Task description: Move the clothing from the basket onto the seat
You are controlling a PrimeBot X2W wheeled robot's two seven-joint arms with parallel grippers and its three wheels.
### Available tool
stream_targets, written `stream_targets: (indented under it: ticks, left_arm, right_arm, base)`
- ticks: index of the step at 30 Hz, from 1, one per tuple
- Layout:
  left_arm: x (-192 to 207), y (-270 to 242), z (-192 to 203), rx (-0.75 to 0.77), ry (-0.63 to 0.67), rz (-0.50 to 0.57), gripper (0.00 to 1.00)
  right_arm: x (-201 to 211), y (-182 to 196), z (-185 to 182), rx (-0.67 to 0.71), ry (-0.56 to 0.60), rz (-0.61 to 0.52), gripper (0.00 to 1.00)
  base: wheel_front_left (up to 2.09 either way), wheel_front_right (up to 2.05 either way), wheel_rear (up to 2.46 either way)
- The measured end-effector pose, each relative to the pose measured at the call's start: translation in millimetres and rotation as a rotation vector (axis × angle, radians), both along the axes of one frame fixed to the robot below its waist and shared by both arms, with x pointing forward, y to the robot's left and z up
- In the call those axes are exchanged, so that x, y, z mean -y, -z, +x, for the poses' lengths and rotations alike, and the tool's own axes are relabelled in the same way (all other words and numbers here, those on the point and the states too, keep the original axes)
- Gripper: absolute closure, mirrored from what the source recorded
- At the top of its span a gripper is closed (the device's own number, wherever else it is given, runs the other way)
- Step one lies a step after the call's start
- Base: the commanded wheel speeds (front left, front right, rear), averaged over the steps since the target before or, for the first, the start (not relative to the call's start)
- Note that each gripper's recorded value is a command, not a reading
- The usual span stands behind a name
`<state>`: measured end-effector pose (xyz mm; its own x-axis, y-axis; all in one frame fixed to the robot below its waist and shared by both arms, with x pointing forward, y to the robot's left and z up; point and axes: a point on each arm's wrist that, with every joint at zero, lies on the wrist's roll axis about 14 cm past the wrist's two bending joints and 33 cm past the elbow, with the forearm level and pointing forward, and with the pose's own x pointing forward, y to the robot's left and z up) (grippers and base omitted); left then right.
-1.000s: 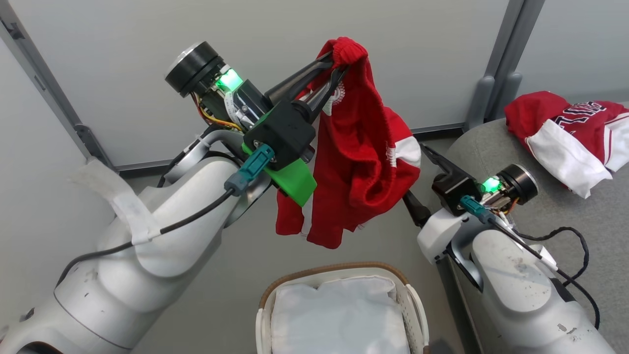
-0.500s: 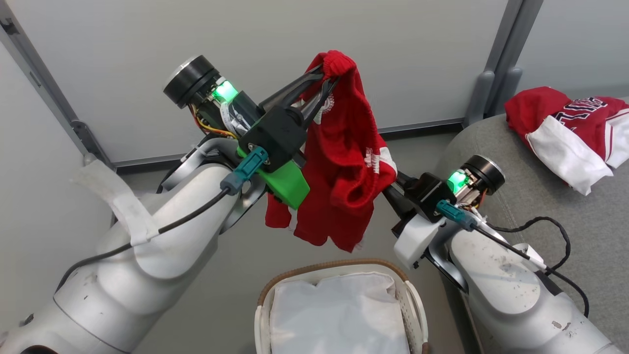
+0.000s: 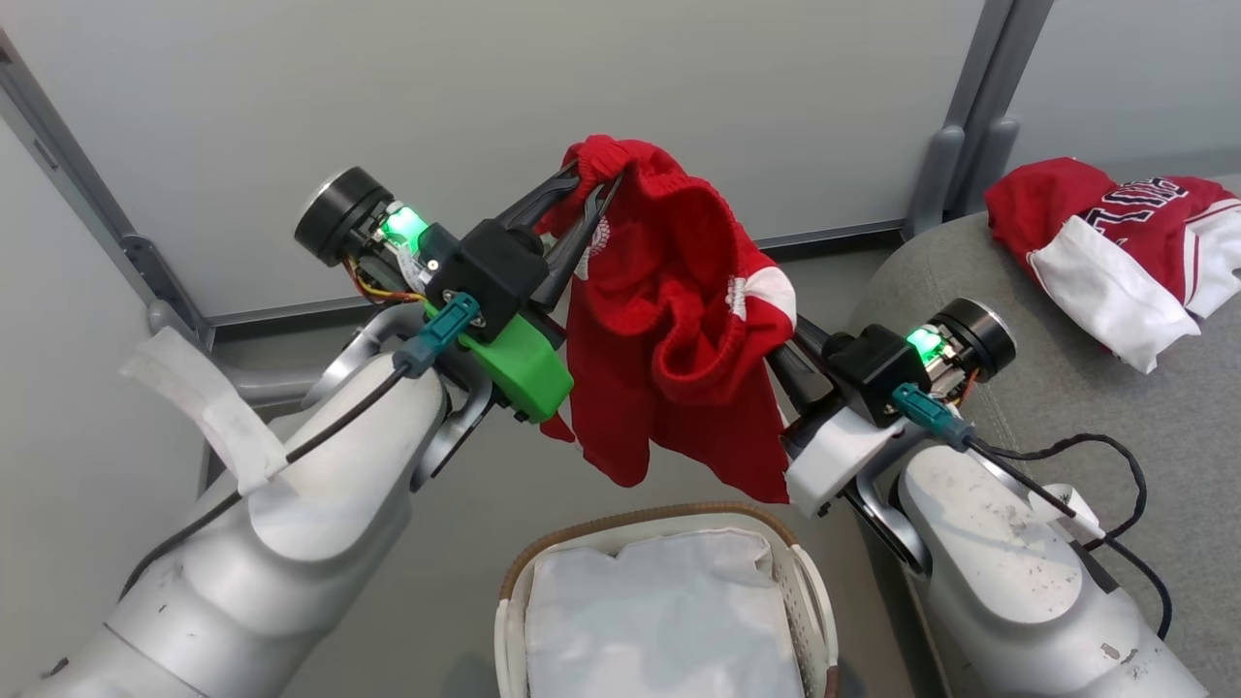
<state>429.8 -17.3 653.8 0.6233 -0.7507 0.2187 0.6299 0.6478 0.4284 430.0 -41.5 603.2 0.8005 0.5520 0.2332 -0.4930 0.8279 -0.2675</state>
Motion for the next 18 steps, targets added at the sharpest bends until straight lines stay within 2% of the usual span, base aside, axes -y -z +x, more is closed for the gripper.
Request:
stream_targets:
  ticks: [1,2,18]
  left_arm:
    - [-1,3,1,-0.026,-0.003,-0.028,0.02]
    - [-2,5,1,-0.053,-0.005,-0.054,0.00]
    - [-20,105,-8,-0.396,-0.114,-0.217,0.00]
  right_arm:
    - [2,-1,1,-0.002,0.009,0.016,1.00]
    - [4,-2,1,-0.003,0.016,0.027,1.00]
    - [53,-23,11,0.053,0.174,0.132,1.00]
  base:
    - [0.00,0.00,0.00]
    - [0.00,0.00,0.00]
    - [0.00,0.00,0.00]
